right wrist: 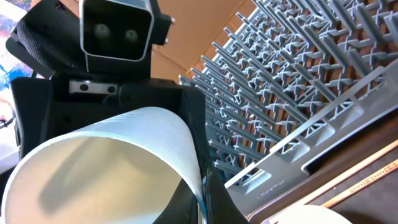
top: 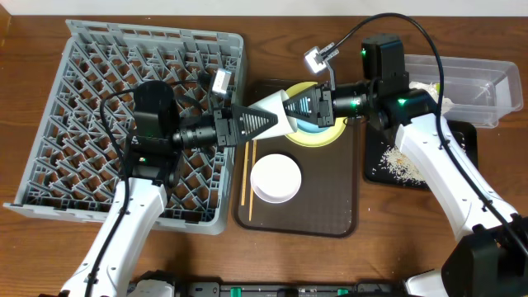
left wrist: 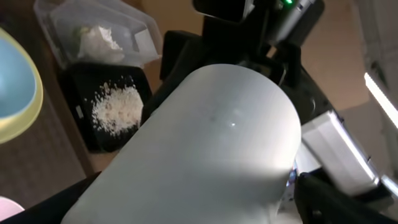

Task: Sort waste into correct bins and load items into the dishwasher
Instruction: 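Grasp the pink cup with the left gripper from the right gripper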

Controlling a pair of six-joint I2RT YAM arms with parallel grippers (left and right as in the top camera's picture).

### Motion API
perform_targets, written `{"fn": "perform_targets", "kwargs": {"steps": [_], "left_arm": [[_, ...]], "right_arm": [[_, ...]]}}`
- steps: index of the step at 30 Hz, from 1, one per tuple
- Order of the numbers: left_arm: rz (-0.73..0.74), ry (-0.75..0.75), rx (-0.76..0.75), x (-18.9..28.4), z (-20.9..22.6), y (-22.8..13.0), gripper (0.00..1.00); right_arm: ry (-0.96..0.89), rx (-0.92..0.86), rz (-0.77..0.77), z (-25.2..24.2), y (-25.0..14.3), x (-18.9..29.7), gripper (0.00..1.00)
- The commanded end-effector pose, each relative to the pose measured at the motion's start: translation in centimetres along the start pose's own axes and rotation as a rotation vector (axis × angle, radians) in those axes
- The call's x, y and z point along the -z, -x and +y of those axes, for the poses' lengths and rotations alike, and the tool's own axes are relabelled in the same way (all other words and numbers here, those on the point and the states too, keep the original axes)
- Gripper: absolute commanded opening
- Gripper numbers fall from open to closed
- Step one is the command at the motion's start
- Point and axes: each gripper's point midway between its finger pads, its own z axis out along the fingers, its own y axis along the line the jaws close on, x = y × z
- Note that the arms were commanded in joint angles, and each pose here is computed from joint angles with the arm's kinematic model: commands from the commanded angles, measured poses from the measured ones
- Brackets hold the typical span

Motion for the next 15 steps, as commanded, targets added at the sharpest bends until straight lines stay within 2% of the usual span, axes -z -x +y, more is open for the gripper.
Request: {"fn": "perform_targets", "kwargs": {"steps": [1, 15], "left_arm": [[-0.03, 0.006, 0.111, 0.2, -0.4, 0.8, 0.93], [-0.068, -0.051, 0.108, 0.2, -2.6, 2.2, 0.89]], "right_arm": [[-0.012, -0.022, -0.018, -0.5, 0.5, 0.2, 0.01], [-0.019, -0.038, -0.008, -0.3, 0.3, -0.5, 0.01]]}}
